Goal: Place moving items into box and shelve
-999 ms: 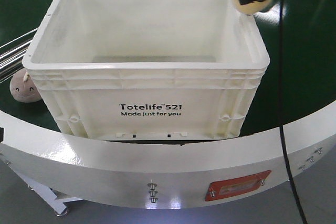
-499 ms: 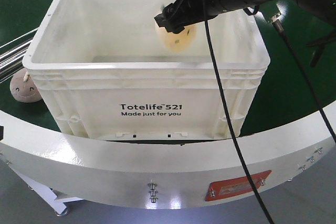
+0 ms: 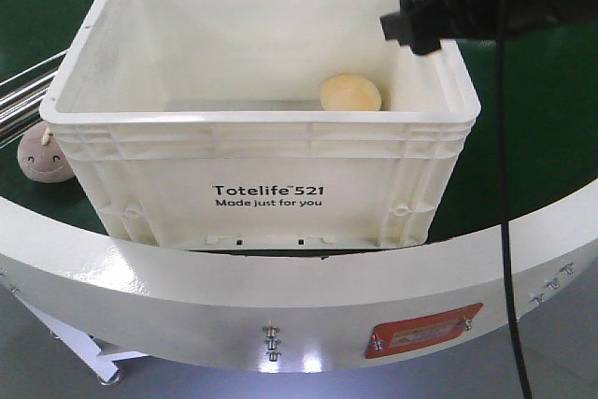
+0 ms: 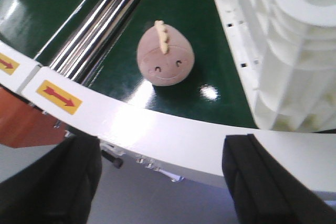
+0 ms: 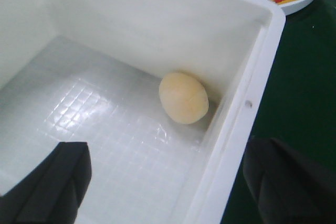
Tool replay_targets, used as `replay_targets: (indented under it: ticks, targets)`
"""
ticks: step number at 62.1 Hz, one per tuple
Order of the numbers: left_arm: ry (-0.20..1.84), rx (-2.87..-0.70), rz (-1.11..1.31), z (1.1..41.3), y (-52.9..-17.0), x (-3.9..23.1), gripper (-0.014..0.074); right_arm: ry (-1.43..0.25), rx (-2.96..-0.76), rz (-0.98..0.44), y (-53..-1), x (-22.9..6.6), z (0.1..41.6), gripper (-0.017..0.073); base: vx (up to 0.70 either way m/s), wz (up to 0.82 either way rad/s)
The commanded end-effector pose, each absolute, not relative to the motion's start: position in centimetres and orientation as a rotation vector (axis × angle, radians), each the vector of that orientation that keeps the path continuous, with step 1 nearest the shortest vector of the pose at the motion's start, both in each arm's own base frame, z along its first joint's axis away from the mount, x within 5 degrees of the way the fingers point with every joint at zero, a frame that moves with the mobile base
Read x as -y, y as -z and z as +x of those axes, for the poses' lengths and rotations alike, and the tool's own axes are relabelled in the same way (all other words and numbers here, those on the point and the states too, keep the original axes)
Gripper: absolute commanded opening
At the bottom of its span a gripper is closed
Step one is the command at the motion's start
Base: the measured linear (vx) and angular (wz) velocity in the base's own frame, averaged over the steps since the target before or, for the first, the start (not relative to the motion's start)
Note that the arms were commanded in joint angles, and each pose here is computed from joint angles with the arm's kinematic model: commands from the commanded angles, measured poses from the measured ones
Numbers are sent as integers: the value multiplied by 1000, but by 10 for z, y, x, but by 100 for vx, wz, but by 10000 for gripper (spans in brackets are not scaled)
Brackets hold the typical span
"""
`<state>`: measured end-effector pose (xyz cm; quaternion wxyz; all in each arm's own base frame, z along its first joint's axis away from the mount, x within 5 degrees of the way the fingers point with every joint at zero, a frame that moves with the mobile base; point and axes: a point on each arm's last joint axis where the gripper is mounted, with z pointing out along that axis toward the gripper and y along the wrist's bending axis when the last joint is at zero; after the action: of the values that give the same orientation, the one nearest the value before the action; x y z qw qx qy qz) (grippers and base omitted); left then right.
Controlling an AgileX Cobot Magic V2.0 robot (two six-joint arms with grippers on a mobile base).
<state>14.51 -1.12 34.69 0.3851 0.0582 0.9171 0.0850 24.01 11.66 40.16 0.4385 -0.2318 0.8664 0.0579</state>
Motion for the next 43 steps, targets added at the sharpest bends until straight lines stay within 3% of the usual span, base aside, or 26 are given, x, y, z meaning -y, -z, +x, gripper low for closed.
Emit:
replay_targets:
  ticks: [1,19,43]
  targets:
    - [-295,-2295,139,171,-361,11,594,-145,-2018,-558,-414,-103,217,616,0,0]
    - [-405,-2427,-9,245,-354,-15,594,-127,-1980,-549,-417,-83,180,571,0,0]
    - [82,-2573,3,328,-289,-39,593,-133,-1946,-550,-420,-84,182,572,0,0]
